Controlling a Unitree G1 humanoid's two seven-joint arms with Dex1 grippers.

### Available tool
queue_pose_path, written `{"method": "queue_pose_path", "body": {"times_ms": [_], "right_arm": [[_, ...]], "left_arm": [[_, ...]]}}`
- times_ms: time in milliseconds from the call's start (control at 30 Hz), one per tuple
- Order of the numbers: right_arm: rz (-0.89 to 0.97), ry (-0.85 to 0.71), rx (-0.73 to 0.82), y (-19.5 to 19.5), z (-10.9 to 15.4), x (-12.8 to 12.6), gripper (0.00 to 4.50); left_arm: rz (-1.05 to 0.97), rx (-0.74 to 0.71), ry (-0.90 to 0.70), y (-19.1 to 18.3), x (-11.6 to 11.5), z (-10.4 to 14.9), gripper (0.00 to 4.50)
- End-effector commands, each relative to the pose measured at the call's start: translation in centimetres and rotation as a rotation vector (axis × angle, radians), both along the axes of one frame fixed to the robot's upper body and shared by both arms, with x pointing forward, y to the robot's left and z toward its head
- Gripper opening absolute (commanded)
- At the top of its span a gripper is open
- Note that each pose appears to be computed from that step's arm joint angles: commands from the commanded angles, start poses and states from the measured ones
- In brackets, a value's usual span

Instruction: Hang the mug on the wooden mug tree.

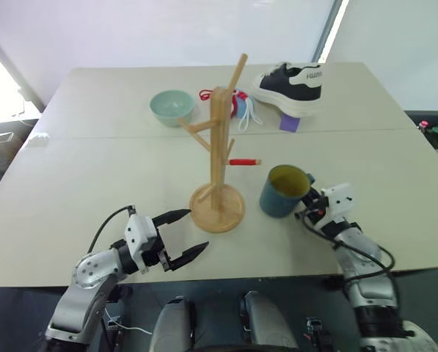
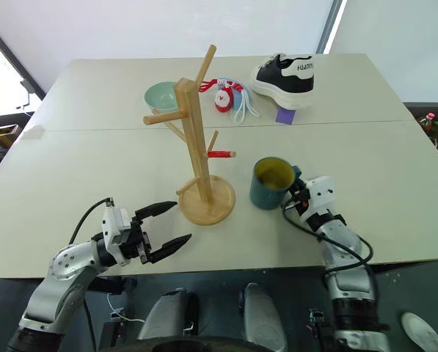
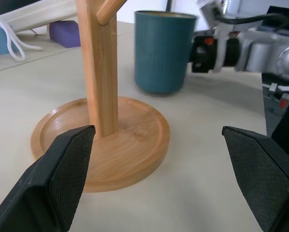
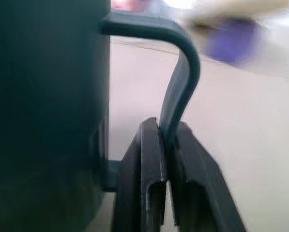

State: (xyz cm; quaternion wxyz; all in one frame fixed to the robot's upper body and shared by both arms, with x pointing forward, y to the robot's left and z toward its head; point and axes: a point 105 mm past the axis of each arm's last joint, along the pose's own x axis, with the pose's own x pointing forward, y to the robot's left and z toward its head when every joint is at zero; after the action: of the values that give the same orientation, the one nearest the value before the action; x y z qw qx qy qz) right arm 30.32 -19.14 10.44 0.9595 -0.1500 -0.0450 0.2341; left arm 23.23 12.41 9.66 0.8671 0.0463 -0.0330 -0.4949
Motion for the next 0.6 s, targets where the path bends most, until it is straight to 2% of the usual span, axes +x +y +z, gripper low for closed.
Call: {"method": "queue_pose_path", "body": {"times_ms": [33,133,267,433,600], "right_arm": [[0.170,-0.083,-0.158,1.7,2.8,-1.8,0.04],[0.311,-0.123,-0.361,2.3,4.7,-3.4,0.04],[0.382,-0.190,-0.474,3.4,7.4,-3.6,0.04],[0.414,-0.274,-0.488,5.2,10.6,-3.1,0.04],[0.441,-0.315,-0.485,6.6,13.1,-2.8,0.04]], "left_arm": [[0.012,-0.001,-0.036,0.6,0.3,0.9,4.50],[0.017,0.006,-0.037,1.0,0.7,0.9,4.50],[0.012,0.004,-0.035,1.1,1.3,1.1,4.50],[0.015,-0.031,-0.036,1.2,1.8,1.8,4.50],[0.038,-0.083,-0.049,2.5,2.4,3.7,4.50]]}}
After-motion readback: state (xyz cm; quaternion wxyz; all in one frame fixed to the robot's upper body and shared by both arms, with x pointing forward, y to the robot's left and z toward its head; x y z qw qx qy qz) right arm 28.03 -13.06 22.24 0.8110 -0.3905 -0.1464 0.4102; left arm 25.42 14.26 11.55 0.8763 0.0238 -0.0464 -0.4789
